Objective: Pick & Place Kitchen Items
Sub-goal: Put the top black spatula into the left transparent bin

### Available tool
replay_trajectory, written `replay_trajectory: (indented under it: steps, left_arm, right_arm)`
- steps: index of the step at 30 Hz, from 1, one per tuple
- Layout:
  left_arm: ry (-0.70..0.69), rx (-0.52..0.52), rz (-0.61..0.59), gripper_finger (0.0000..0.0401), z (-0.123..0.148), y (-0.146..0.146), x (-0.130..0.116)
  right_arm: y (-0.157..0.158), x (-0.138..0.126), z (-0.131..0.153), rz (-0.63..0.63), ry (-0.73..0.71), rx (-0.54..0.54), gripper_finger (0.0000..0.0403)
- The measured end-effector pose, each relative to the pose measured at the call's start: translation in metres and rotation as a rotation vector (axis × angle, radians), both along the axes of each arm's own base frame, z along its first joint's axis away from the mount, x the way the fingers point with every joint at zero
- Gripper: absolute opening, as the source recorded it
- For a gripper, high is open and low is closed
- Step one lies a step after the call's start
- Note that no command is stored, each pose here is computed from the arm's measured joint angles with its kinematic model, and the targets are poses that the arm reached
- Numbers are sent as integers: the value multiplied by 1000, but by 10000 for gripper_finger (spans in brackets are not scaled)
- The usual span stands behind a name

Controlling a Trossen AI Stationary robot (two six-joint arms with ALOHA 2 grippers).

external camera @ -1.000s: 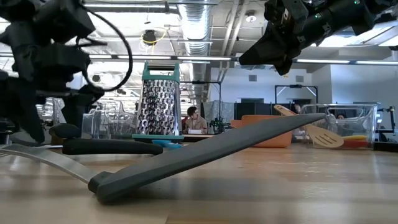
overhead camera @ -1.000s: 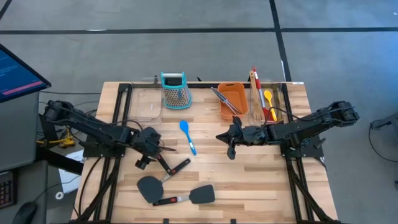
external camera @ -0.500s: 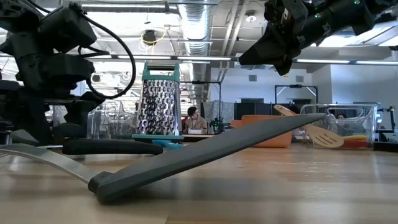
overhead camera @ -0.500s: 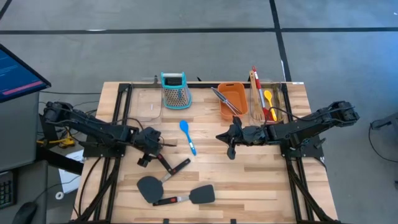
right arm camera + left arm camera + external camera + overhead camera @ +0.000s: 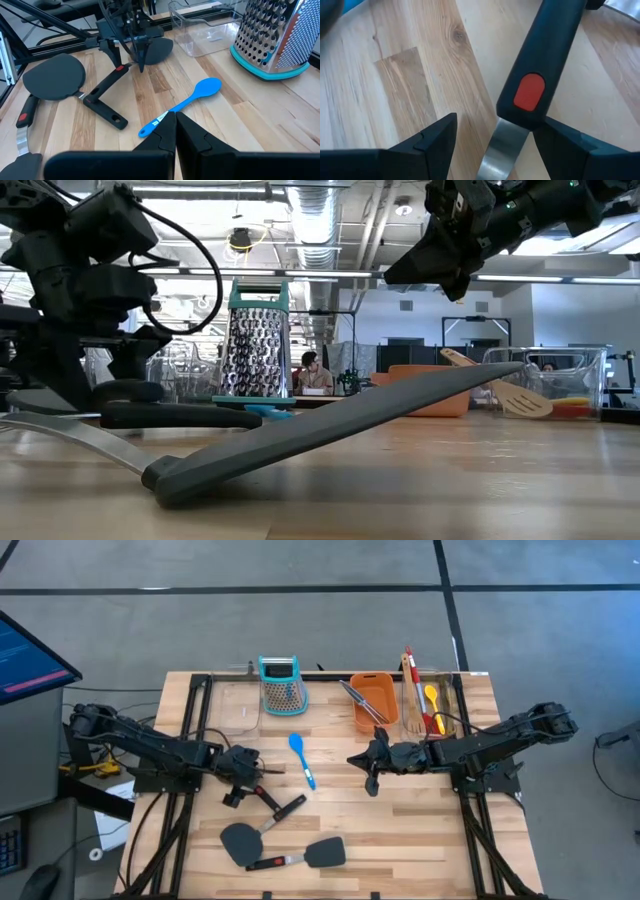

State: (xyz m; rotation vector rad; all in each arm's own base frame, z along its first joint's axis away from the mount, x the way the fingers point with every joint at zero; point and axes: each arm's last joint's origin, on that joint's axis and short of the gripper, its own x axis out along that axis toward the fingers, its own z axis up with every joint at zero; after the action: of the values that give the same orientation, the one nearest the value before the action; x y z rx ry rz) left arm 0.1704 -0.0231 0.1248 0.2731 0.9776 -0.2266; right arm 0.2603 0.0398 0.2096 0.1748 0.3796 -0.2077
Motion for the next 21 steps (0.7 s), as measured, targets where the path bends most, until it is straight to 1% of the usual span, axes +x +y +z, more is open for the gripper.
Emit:
replay_trajectory:
  steps: [7, 10, 13, 21]
  left_arm:
    - [-9, -2, 0, 241, 0, 0, 1]
    - [-11, -3, 0, 233, 1, 0, 1]
    - [-14, -6, -2, 210, 1, 0, 1]
    - [-21, -6, -1, 133, 1, 0, 2]
  right_arm:
    - [0, 0, 0, 0, 0, 0, 0]
    - [0, 0, 0, 0, 1, 0, 0]
    - [0, 0, 0, 0, 1, 0, 0]
    - [0, 0, 0, 0, 0, 0, 0]
